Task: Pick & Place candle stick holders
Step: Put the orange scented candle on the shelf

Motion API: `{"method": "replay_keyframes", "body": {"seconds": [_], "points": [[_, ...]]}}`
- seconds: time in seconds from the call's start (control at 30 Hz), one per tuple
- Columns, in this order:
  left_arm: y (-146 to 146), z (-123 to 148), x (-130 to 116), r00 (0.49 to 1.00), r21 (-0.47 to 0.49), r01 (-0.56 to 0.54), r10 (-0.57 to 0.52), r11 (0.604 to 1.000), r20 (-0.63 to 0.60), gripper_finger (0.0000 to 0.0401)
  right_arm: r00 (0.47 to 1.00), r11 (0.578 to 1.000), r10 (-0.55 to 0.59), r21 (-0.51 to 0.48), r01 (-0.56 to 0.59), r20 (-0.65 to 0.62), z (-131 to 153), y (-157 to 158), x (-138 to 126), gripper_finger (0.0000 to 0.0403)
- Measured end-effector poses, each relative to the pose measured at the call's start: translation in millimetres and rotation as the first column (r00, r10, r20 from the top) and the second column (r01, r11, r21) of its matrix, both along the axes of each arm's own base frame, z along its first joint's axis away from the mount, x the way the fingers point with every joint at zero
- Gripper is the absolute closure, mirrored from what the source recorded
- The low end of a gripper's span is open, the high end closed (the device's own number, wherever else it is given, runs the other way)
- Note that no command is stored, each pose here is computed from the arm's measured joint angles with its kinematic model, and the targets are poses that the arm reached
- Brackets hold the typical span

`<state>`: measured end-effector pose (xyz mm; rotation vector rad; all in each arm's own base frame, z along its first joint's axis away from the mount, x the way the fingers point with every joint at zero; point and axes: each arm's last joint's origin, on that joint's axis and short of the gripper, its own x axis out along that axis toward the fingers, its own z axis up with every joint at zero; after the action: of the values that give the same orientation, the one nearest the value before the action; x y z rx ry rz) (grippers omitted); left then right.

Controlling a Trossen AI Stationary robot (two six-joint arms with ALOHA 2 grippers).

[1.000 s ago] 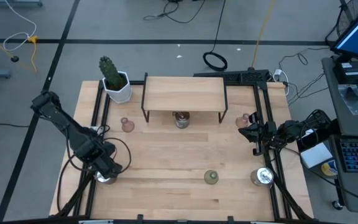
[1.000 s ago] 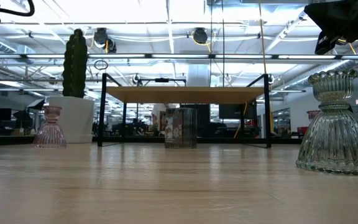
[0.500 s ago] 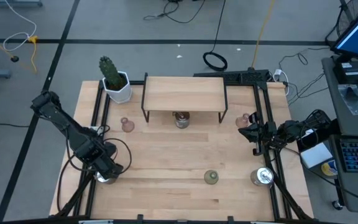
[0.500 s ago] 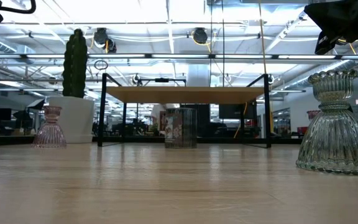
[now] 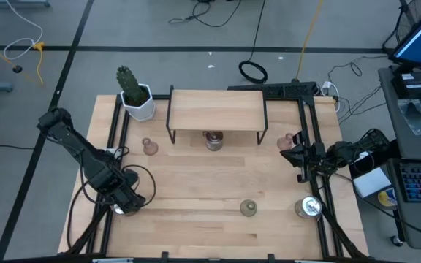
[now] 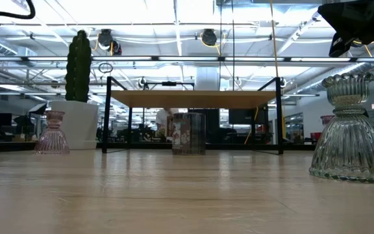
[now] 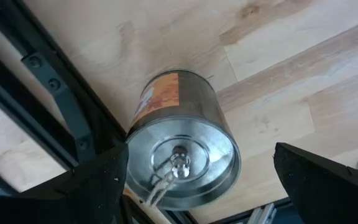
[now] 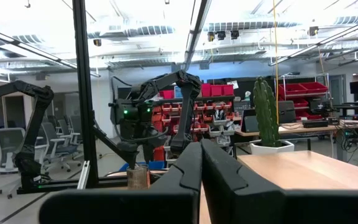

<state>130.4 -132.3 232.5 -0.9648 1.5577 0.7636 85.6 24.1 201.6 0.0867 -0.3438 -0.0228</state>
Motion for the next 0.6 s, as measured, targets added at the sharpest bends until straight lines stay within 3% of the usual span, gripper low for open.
{"method": "replay_keyframes", "body": {"seconds": [0.6], "points": [[-2.8, -3.5, -2.6, 0.998, -0.022, 0.019, -0.02, 1.0, -0.054, 0.0006, 0.999, 0.998, -0.052, 0.019, 0.052, -0.008, -0.2, -1.6, 0.0, 0.0403]]}}
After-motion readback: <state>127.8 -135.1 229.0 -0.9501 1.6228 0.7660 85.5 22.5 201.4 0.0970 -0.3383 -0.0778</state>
